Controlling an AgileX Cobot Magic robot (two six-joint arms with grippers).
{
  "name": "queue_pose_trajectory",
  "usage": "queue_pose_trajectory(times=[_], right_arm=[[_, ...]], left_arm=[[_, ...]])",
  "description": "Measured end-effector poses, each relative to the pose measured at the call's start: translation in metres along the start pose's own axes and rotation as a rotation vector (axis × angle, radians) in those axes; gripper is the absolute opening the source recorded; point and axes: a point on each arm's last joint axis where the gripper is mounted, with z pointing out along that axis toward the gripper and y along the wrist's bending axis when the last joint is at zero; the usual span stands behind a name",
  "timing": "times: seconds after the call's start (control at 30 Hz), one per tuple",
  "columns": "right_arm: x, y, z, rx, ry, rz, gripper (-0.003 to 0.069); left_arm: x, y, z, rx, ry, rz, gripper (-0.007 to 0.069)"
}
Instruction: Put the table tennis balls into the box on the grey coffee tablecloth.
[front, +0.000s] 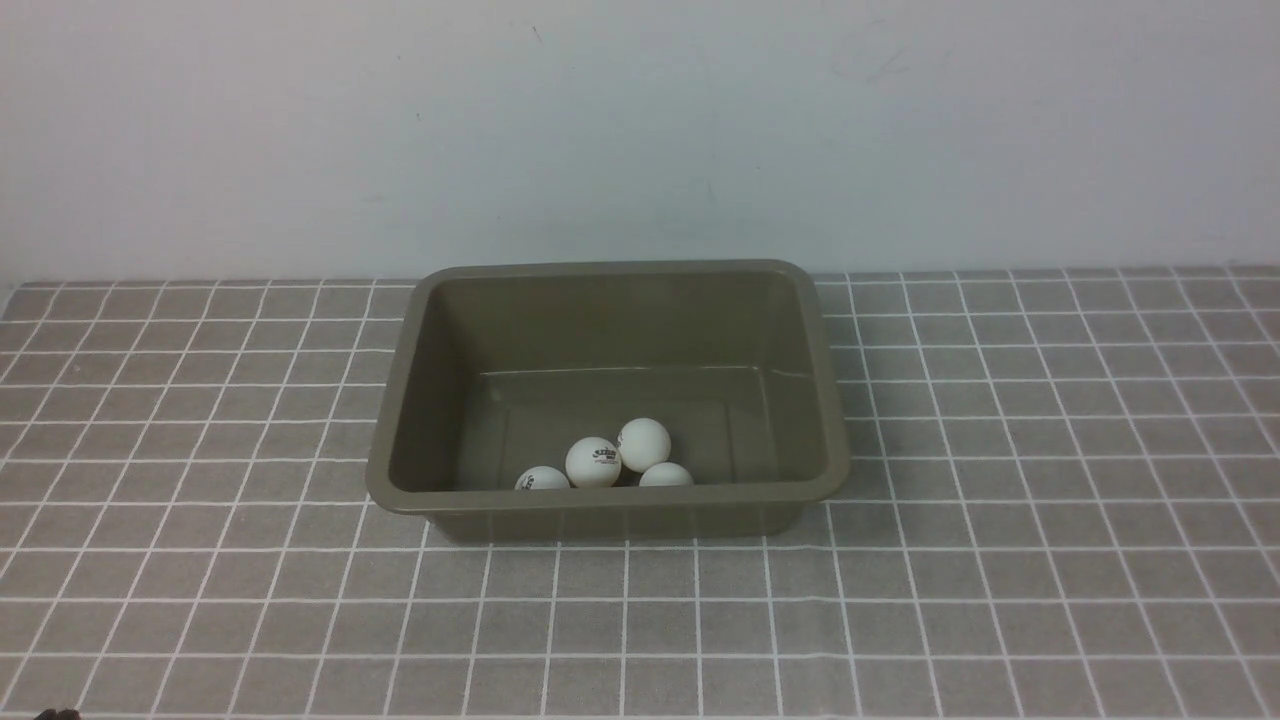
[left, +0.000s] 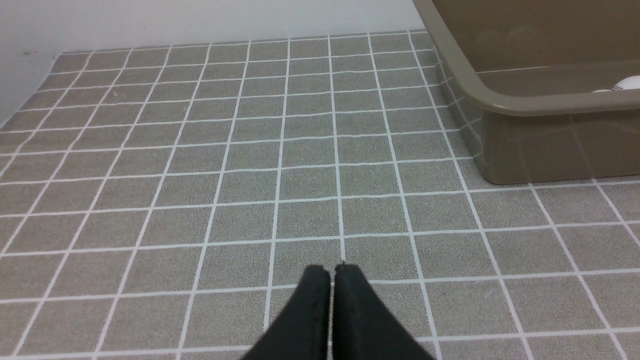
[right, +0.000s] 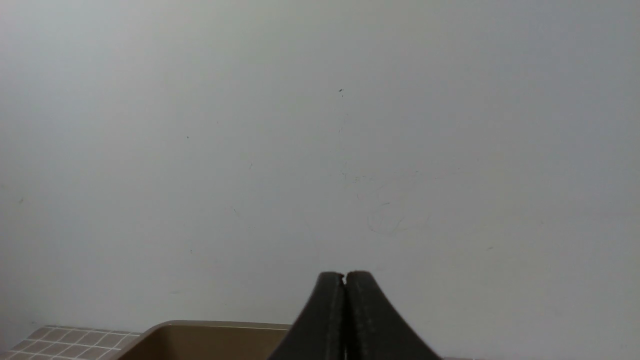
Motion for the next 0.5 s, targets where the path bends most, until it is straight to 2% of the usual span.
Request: queue_pose_trajectory(times=[0.2, 0.37, 0.43, 0.5], right_arm=[[0.017, 0.005, 0.004, -0.070, 0.048, -0.077, -0.0015], [0.028, 0.006, 0.007, -0.088, 0.074, -0.118, -0.0015], [0.040, 0.004, 0.010, -0.078, 0.108, -0.137, -0.0015], [0.060, -0.001, 0.013, -0.009, 0.158, -0.165, -0.0015]], left_arm=[[0.000, 0.000, 0.000, -0.002, 0.000, 0.004, -0.0005], [0.000, 0.000, 0.000, -0.002, 0.000, 0.004, -0.0005], [0.000, 0.000, 0.000, -0.002, 0.000, 0.004, -0.0005], [0.000, 0.000, 0.000, -0.002, 0.000, 0.004, -0.0005]])
